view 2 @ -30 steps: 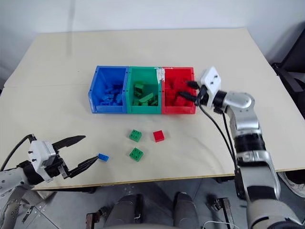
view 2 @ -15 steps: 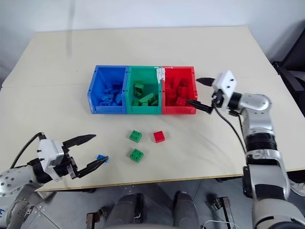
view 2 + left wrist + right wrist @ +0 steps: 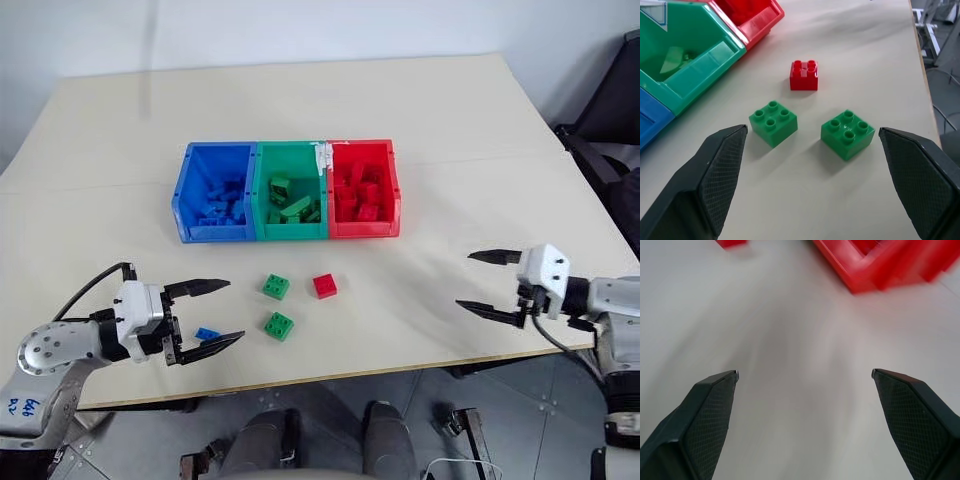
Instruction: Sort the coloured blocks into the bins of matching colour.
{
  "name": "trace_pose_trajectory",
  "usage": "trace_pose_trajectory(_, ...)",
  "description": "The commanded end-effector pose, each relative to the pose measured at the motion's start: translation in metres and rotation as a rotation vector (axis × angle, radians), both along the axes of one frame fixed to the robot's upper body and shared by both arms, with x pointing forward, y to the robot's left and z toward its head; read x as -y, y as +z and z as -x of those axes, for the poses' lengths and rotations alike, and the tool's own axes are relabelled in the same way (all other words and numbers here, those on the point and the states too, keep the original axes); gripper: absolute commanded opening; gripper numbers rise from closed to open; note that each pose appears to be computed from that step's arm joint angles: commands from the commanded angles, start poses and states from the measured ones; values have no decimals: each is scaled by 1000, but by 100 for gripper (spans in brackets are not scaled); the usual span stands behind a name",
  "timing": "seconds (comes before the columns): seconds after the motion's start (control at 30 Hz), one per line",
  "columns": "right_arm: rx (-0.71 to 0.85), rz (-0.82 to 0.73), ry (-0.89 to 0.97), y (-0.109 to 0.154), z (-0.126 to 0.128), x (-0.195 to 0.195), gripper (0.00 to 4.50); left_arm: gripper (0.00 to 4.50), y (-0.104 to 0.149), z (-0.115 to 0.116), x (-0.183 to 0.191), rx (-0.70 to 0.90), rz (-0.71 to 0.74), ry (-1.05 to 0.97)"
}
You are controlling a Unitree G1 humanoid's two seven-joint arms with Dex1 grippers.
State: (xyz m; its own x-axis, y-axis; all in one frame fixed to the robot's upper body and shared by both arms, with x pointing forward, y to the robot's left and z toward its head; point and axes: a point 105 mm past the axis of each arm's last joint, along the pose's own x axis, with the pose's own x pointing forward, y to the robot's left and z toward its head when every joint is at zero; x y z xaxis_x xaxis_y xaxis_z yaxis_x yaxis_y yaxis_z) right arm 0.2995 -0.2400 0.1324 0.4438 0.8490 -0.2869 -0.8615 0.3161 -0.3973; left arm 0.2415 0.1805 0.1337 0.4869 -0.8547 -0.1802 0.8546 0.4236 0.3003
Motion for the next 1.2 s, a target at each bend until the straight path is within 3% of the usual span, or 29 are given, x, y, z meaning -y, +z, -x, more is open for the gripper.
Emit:
trace_pose_trajectory(0.03, 8, -28, 144, 10, -5, -36, 447, 450, 12, -1, -5, 56, -5, 16)
trace_pose_trajectory(0.37, -106, -23, 524, -3, -23, -144, 447, 450, 10, 18, -29, 44, -44, 110)
trace_pose_trajectory(0.53, -112, 45, 535, -17, -36, -167, 447, 450, 6, 26, -30, 30, -34, 152)
trace_pose_trajectory(0.67, -117, 48, 507, -20, -44, -171, 358, 450, 4, 29, -31, 24, -25, 172)
trace_pose_trajectory(0.87, -111, -19, 482, -14, -44, -166, 147, 450, 2, 25, -28, 30, -2, 184)
trace_pose_trajectory(1.07, -60, -153, 375, 18, -53, -156, 146, 450, 0, 20, -22, 26, 15, 170)
trace_pose_trajectory(1.2, 11, -293, 240, 65, -71, -140, 146, 450, 4, 14, -21, 38, 37, 171)
